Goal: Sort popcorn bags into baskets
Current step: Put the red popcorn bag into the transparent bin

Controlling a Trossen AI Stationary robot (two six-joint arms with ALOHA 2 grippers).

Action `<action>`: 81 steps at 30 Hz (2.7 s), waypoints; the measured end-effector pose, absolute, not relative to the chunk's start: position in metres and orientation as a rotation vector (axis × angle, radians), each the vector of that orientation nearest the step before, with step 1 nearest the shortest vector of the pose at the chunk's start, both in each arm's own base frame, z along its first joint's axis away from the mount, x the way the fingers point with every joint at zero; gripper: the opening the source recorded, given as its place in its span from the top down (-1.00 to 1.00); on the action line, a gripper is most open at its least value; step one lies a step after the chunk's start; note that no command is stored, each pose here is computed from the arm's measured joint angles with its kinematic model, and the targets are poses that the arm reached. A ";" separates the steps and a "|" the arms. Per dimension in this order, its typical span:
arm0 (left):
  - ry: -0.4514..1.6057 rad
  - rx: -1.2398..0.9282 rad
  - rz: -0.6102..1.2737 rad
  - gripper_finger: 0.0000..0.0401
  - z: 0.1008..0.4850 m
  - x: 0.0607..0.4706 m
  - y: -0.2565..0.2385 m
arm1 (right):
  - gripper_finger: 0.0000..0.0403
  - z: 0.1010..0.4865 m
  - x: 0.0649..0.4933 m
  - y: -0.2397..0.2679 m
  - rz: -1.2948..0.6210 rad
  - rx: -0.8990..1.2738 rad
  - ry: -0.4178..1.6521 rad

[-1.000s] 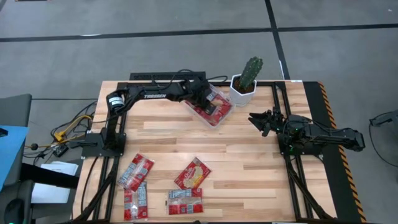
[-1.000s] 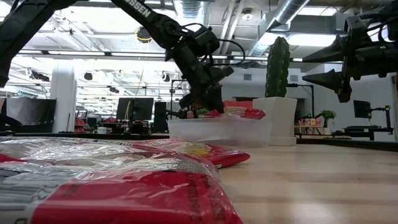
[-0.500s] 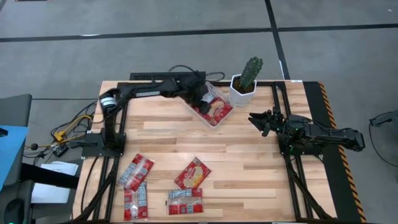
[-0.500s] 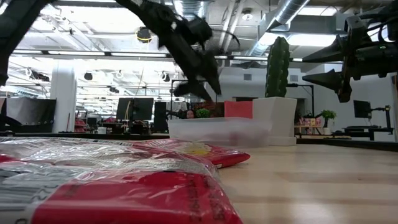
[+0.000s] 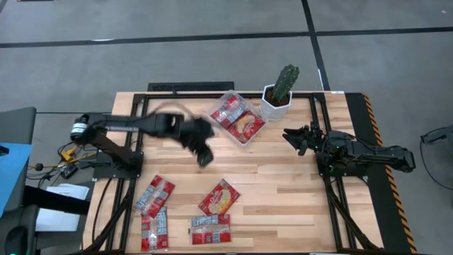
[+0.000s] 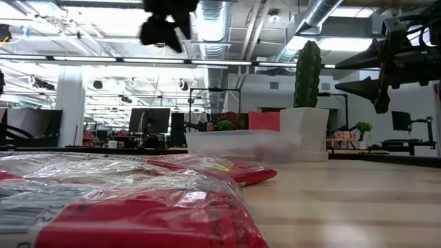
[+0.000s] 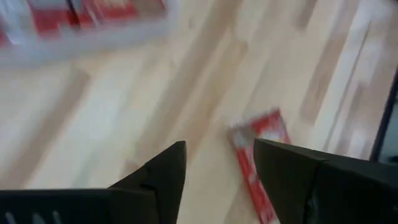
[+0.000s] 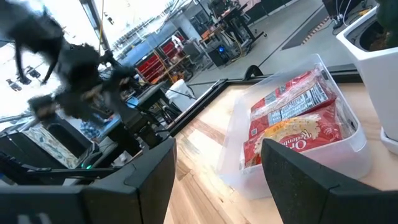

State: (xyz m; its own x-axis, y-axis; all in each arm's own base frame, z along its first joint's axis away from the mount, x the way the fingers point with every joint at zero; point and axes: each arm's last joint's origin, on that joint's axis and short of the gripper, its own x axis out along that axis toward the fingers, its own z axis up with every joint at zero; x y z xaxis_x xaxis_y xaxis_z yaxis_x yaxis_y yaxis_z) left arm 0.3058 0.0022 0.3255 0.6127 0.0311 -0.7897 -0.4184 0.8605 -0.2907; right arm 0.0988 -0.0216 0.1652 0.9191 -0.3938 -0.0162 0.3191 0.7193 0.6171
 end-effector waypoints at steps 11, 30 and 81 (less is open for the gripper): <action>0.828 -0.525 0.210 -0.24 0.248 0.298 -0.074 | -0.29 0.165 0.099 -0.022 -0.394 0.663 -0.120; 0.783 -0.457 0.228 -0.25 0.165 0.313 -0.106 | -0.29 0.165 0.099 -0.022 -0.396 0.663 -0.113; 0.800 -0.592 0.324 1.00 0.214 0.294 0.033 | -0.29 0.165 0.099 -0.023 -0.431 0.657 -0.130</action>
State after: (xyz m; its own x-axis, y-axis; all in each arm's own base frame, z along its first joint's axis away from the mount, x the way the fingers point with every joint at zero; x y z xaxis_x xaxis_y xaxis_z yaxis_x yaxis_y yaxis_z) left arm 0.2938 0.0330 0.2143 0.6606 0.0520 -0.7489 -0.4836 0.7925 -0.3716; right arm 0.0987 -0.0226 0.1651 0.9037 -0.4279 -0.0173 0.3466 0.7071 0.6164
